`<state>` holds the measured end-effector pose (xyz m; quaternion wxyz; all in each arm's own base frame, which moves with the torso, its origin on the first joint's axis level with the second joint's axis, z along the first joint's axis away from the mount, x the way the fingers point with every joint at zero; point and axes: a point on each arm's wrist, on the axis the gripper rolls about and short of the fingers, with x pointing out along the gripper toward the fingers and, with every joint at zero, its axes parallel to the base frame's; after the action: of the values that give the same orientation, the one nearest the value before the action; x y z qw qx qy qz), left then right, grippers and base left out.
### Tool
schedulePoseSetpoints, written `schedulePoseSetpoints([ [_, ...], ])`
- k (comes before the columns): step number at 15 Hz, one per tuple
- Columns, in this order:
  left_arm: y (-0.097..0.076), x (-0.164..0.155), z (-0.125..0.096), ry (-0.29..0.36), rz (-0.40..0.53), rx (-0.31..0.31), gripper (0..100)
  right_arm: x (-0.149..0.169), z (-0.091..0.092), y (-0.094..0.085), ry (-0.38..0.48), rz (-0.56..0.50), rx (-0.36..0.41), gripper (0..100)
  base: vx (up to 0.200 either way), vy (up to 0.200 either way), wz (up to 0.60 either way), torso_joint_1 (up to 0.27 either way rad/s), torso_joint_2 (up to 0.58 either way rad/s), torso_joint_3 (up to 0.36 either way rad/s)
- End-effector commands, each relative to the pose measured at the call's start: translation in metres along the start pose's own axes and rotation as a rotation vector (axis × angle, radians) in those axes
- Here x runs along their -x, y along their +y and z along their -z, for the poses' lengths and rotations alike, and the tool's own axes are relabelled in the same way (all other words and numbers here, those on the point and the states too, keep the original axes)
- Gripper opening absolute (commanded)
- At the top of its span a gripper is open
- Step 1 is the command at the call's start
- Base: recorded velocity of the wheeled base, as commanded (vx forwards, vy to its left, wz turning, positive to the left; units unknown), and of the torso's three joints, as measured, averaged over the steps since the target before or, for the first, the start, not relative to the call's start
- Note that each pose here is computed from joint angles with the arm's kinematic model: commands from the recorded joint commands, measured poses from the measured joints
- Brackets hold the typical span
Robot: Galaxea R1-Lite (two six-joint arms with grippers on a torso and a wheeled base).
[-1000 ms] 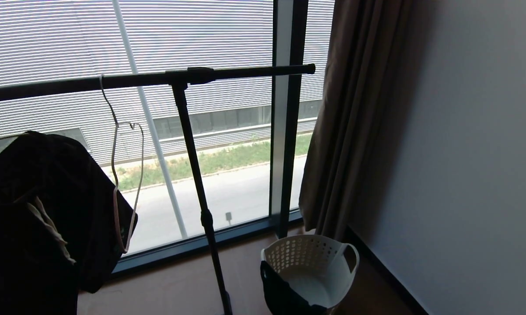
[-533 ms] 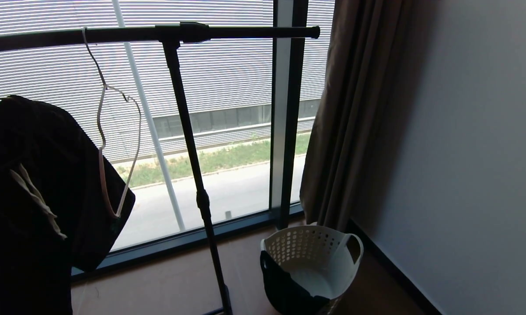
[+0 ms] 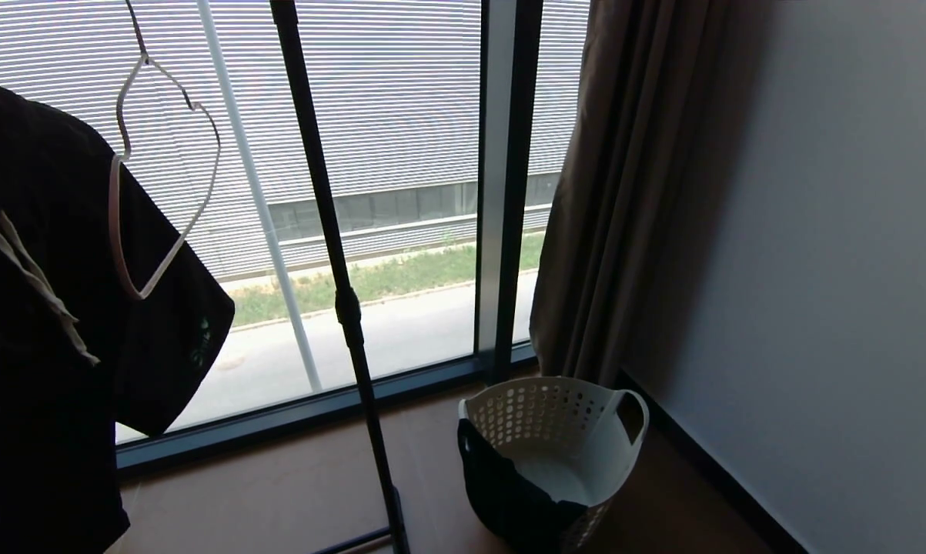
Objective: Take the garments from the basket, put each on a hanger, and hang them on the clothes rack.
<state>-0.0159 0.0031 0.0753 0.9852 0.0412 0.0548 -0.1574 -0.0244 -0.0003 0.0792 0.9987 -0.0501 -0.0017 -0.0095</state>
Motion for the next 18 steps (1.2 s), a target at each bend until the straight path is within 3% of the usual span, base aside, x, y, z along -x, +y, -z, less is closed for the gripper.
schedulePoseSetpoints([
  [1, 0.0, -0.0001, -0.0002, 0.001, 0.0, 0.0, 100, -0.0001, 0.0, 0.0, 0.001, -0.002, 0.0, 100, 0.0, 0.0, 0.0, -0.036, 0.44, 0.388],
  [7, 0.0, -0.0001, -0.0002, 0.001, 0.0, 0.002, 100, -0.0001, 0.0, 0.0, 0.001, -0.002, 0.0, 100, 0.0, 0.0, 0.0, -0.02, 0.24, 0.22],
  [18, 0.0, -0.0002, -0.0002, 0.003, 0.002, 0.003, 100, -0.0001, 0.0, 0.0, 0.001, -0.002, -0.002, 100, 0.0, 0.0, 0.0, 0.0, 0.0, -0.047],
])
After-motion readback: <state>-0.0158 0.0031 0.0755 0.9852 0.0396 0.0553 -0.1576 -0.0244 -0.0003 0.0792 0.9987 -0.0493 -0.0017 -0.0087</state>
